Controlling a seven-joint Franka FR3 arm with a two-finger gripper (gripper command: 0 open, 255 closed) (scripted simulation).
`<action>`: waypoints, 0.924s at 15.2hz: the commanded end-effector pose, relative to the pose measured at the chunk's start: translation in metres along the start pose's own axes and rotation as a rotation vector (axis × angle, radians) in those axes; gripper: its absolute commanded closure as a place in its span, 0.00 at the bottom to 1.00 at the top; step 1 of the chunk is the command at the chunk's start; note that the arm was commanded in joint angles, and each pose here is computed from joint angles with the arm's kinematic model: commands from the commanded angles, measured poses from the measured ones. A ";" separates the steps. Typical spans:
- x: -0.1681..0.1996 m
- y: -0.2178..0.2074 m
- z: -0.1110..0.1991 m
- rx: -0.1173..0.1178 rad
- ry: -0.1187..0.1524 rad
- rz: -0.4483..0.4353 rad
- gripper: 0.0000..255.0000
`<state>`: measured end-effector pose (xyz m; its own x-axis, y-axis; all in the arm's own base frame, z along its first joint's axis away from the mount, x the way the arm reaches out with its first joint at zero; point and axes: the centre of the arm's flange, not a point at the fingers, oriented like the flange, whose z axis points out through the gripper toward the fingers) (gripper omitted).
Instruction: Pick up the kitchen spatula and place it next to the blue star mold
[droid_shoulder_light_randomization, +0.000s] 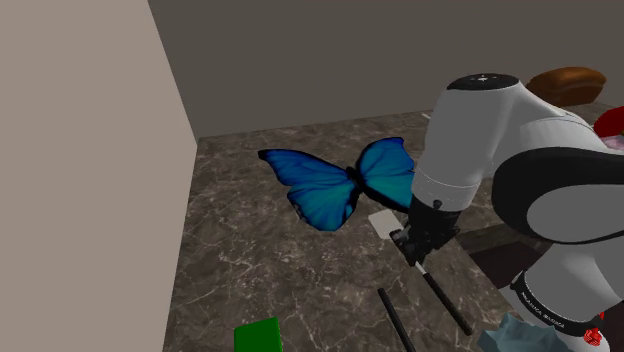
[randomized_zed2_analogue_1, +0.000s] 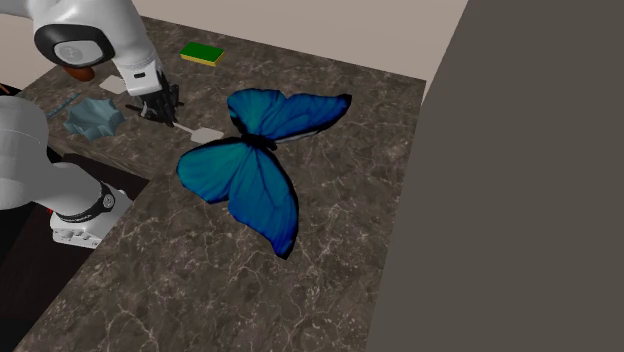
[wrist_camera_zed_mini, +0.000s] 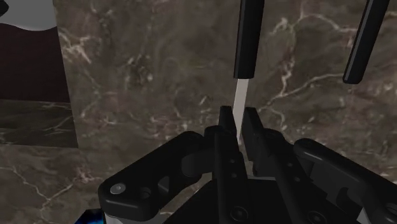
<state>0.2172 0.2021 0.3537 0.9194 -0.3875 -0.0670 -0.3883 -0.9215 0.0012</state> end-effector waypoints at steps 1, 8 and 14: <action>0.001 0.000 0.003 0.001 0.001 0.000 1.00; 0.001 0.000 0.003 0.001 0.001 0.000 0.00; 0.001 0.000 -0.010 0.001 0.001 0.000 0.00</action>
<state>0.2181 0.2042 0.3571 0.9195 -0.3876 -0.0658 -0.3885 -0.9215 -0.0003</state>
